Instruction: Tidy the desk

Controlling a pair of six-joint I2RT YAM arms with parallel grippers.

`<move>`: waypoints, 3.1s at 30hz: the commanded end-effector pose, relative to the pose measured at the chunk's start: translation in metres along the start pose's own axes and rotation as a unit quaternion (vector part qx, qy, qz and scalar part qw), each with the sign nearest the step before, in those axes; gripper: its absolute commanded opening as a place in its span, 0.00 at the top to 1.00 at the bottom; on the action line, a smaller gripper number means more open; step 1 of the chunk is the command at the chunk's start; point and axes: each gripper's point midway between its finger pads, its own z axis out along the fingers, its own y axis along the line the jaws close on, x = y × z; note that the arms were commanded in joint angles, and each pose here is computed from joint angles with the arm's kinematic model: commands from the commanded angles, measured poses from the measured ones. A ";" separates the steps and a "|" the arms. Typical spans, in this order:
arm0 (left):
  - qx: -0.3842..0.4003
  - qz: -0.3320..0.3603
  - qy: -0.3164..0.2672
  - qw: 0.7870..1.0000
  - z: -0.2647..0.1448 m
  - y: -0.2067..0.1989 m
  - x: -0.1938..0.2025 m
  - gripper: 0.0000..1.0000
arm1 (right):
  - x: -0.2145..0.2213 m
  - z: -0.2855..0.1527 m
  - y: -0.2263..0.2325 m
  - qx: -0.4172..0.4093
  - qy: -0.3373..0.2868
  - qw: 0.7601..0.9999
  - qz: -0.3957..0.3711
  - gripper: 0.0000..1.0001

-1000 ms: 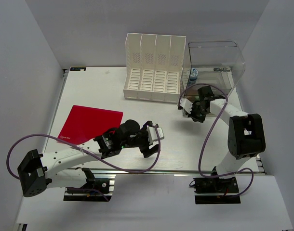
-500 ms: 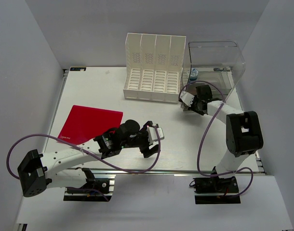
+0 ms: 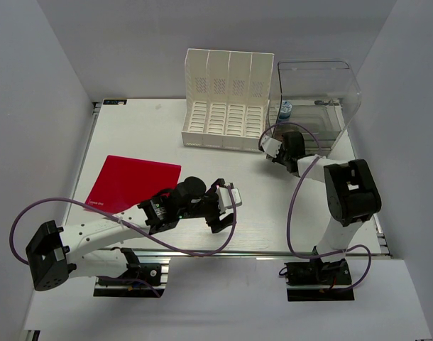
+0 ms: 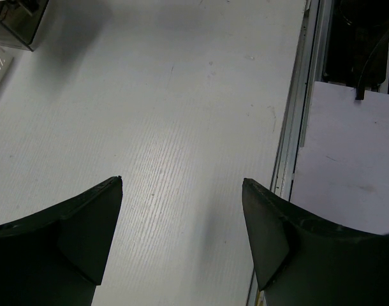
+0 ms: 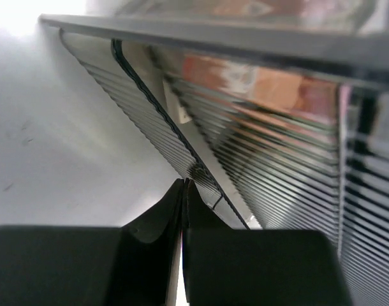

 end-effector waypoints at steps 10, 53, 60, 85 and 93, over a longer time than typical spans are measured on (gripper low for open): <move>0.001 0.002 -0.027 1.000 -0.005 0.000 -0.021 0.15 | -0.009 -0.007 -0.035 0.102 -0.018 0.995 0.008 1.00; -0.501 -0.673 -0.032 0.543 -0.177 0.139 0.135 0.03 | -0.088 -0.229 0.056 -0.256 -0.323 0.847 0.335 0.15; -0.555 -0.706 0.089 0.431 -0.188 0.120 0.201 0.03 | -0.084 -0.225 0.055 -0.249 -0.315 0.850 0.340 0.14; -0.632 -0.715 0.049 0.296 -0.212 0.127 0.276 0.08 | -0.074 -0.204 0.059 -0.248 -0.281 0.857 0.353 0.14; -0.619 -0.739 0.024 0.264 -0.204 0.119 0.302 0.14 | -0.073 -0.203 0.059 -0.249 -0.279 0.858 0.353 0.14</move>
